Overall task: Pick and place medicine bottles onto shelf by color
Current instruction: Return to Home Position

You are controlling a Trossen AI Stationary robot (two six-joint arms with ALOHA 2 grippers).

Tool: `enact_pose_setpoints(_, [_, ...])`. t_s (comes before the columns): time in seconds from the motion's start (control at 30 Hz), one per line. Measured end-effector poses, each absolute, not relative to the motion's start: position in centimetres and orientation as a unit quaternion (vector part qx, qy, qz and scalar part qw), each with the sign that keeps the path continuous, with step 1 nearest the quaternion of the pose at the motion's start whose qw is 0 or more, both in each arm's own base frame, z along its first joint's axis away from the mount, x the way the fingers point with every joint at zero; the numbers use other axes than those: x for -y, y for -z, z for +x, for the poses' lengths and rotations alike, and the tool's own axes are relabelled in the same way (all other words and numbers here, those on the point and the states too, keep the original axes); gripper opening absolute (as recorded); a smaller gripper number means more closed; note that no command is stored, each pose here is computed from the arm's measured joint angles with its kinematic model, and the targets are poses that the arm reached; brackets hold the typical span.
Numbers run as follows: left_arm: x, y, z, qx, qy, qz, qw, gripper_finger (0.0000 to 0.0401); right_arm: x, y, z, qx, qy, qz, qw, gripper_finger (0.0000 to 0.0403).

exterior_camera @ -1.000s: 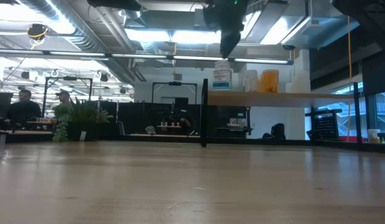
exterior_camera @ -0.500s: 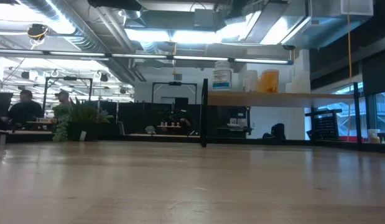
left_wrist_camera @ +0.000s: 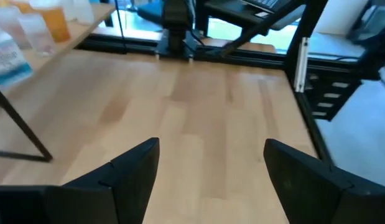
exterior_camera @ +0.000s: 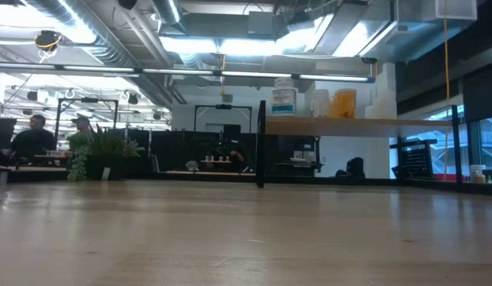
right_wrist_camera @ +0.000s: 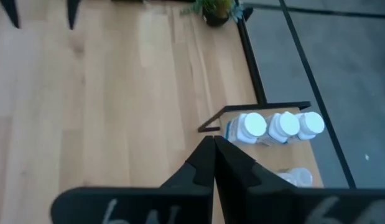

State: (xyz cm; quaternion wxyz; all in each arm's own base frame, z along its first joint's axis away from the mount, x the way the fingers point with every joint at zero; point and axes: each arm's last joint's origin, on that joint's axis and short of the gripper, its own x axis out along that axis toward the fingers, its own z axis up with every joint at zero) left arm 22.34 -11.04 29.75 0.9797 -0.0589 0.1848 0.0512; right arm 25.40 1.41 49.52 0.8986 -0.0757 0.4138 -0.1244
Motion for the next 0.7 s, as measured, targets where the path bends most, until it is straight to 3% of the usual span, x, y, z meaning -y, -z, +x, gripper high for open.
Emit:
enact_pose_setpoints(0.33, [11.1,-29.9,22.3,-0.168,-0.076,-0.089,0.979,0.0275,-3.7,-51.1,22.4,-0.373,0.102,-0.059,0.920,0.0007])
enact_pose_setpoints(0.7, [10.4,-31.1,21.6,-0.146,-0.074,-0.064,0.984,0.0175,-5.3,-52.4,18.4,-0.332,0.066,-0.051,0.939,0.0008])
